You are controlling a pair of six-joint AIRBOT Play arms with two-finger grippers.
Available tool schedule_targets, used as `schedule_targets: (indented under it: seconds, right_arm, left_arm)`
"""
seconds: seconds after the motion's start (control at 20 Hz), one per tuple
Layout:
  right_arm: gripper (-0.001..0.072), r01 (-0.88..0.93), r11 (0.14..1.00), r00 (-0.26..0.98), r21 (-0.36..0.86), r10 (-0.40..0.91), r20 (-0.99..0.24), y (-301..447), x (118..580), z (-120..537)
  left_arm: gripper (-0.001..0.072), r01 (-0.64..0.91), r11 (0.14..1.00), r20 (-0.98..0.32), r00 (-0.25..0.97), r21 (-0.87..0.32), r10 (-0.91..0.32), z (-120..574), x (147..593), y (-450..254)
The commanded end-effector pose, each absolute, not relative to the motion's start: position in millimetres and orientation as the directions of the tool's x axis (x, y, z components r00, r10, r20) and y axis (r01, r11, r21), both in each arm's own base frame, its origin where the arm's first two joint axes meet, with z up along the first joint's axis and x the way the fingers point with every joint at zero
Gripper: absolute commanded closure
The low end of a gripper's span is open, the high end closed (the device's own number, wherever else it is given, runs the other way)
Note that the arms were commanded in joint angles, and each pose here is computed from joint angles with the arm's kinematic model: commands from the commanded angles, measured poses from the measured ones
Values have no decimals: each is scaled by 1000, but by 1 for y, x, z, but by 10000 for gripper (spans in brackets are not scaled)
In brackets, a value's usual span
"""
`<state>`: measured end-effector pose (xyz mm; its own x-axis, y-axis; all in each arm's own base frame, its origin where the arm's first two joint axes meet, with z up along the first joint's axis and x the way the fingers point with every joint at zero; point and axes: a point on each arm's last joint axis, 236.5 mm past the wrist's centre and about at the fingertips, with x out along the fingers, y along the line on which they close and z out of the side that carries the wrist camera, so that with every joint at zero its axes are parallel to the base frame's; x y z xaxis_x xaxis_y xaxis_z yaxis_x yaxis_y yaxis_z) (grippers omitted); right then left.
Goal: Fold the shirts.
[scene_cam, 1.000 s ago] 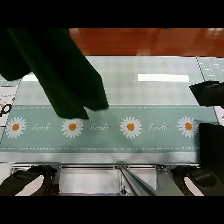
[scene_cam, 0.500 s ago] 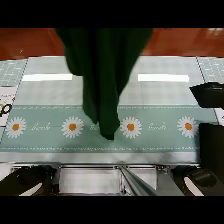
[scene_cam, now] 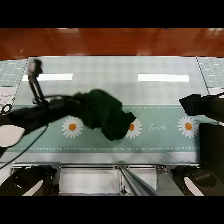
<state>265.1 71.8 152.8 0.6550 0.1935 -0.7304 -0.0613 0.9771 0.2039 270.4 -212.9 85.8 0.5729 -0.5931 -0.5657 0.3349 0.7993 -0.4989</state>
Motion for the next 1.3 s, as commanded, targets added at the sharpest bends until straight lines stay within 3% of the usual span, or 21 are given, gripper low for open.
schedule_targets:
  seconds: [0.0, 0.1, 0.15, 0.2, 0.35, 0.45, 0.55, 0.6, 0.65, 0.8, 0.9, 1.2, 1.25]
  right_arm:
    - [302, -60, 967, 705, 248, 216, -675, 78, 280, 159]
    - [301, -40, 959, 713, 281, 224, -665, 81, 286, 160]
    - [300, -34, 960, 699, 276, 221, -681, 82, 290, 153]
    - [298, -35, 964, 684, 262, 215, -697, 82, 295, 146]
    - [299, 55, 995, 681, 82, 22, -732, 35, 310, 149]
    - [301, 238, 968, 642, -74, -214, -736, -40, 300, 155]
    - [301, 415, 902, 494, -118, -332, -803, -94, 267, 130]
    - [301, 456, 888, 452, -63, -292, -843, -97, 259, 107]
    - [301, 453, 891, 440, 40, -184, -879, -82, 259, 77]
    - [301, 356, 852, 463, 384, 196, -864, -1, 267, 11]
    - [301, 323, 817, 416, 478, 331, -847, 32, 260, -15]
    - [301, 233, 846, 228, 480, 433, -872, 84, 243, -54]
    - [301, 206, 849, 186, 487, 454, -871, 100, 239, -60]
  left_arm:
    - [681, 181, 875, -777, 405, -449, -482, -44, 222, -175]
    - [661, 138, 883, -809, 359, -448, -466, -62, 211, -171]
    - [483, 143, 883, -805, 367, -446, -466, -57, 215, -171]
    - [202, 150, 884, -795, 390, -443, -464, -42, 225, -170]
    - [203, 141, 933, -789, 500, -331, -355, 31, 273, -127]
    - [203, 13, 974, -757, 626, -228, -186, 92, 302, -57]
    - [204, -187, 950, -724, 687, -249, -55, 114, 308, 4]
    - [204, -303, 882, -752, 654, -362, -84, 97, 301, 13]
    - [204, -332, 809, -767, 605, -485, -212, 70, 293, -2]
    - [204, -162, 534, -539, 486, -829, -688, 31, 275, -95]
    - [204, -142, 426, -443, 425, -894, -789, 12, 268, -119]
    - [205, -131, 496, -513, 248, -859, -822, -43, 272, -159]
    - [265, -87, 506, -512, 208, -858, -833, -43, 271, -171]
